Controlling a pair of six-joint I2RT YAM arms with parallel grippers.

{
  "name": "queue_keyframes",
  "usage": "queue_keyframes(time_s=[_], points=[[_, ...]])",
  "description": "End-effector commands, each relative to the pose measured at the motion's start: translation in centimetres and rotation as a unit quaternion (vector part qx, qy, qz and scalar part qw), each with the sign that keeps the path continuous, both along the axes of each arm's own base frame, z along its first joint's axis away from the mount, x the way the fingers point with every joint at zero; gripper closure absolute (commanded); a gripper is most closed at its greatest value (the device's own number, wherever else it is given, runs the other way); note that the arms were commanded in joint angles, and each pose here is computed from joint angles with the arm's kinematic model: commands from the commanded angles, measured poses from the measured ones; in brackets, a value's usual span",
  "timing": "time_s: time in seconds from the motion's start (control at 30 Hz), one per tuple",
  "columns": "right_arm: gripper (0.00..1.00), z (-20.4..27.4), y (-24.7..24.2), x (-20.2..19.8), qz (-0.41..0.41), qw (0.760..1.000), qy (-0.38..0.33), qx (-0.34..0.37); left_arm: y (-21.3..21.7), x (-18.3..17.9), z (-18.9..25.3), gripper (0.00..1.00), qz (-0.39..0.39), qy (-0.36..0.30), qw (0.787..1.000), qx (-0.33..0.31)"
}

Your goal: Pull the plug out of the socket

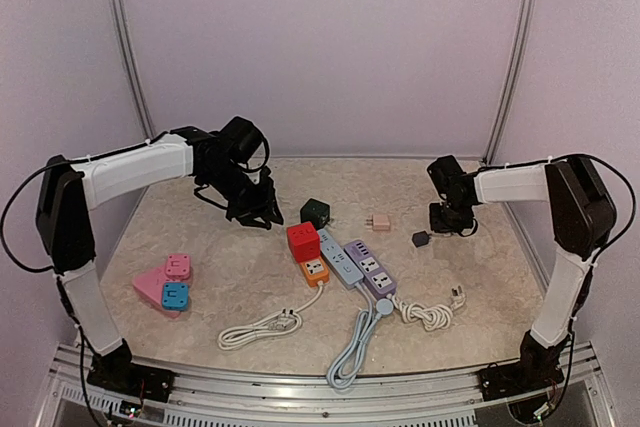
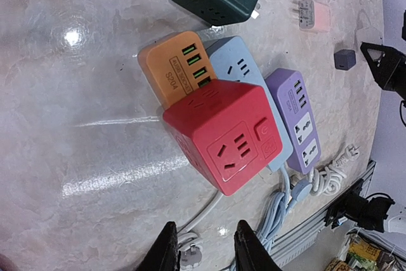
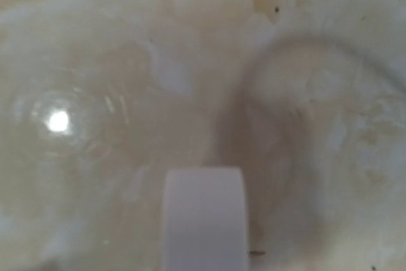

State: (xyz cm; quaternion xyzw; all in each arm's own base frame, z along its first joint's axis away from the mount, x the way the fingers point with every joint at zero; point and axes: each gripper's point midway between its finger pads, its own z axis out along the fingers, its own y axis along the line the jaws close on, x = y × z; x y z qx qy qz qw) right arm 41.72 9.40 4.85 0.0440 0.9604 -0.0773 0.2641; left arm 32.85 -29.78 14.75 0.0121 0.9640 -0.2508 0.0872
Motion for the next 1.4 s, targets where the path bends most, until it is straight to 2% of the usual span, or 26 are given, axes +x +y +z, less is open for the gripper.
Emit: queue_keyframes(time_s=[0.0, 0.13, 0.23, 0.43, 0.73, 1.0, 1.17, 1.37], points=[[0.85, -0.9, -0.7, 0.7, -0.009, 1.000, 0.008, -0.019, 0.3, -1.1, 0.6, 0.71, -0.012, -0.006, 1.000, 0.007], [0.71, -1.1, -0.4, 0.6, -0.010, 1.000, 0.008, -0.009, 0.3, -1.2, 1.1, 0.68, -0.015, -0.011, 1.000, 0.005], [0.65, -1.0, 0.0, 0.5, -0.008, 1.000, 0.006, 0.000, 0.1, -1.3, 1.3, 0.67, -0.021, -0.012, 1.000, 0.003], [0.53, 0.3, 1.6, 0.6, 0.007, 1.000, -0.009, 0.021, -0.9, -1.5, 1.7, 0.56, -0.042, -0.026, 0.999, 0.012], [0.49, 3.6, 4.9, 0.3, 0.038, 0.996, -0.040, 0.075, -2.1, -1.2, 1.5, 0.36, -0.083, -0.045, 0.994, 0.046], [0.47, 6.2, 10.4, -1.4, 0.095, 0.983, -0.065, 0.144, -3.7, -0.4, 0.8, 0.02, -0.181, -0.069, 0.979, 0.063], [0.46, 6.8, 13.4, -2.5, 0.123, 0.976, -0.067, 0.169, -4.5, 0.4, -1.8, 0.01, -0.253, -0.072, 0.961, 0.084], [0.46, 6.6, 15.2, -3.5, 0.139, 0.971, -0.064, 0.183, -5.3, 1.9, -2.5, 0.01, -0.316, -0.111, 0.938, 0.092]])
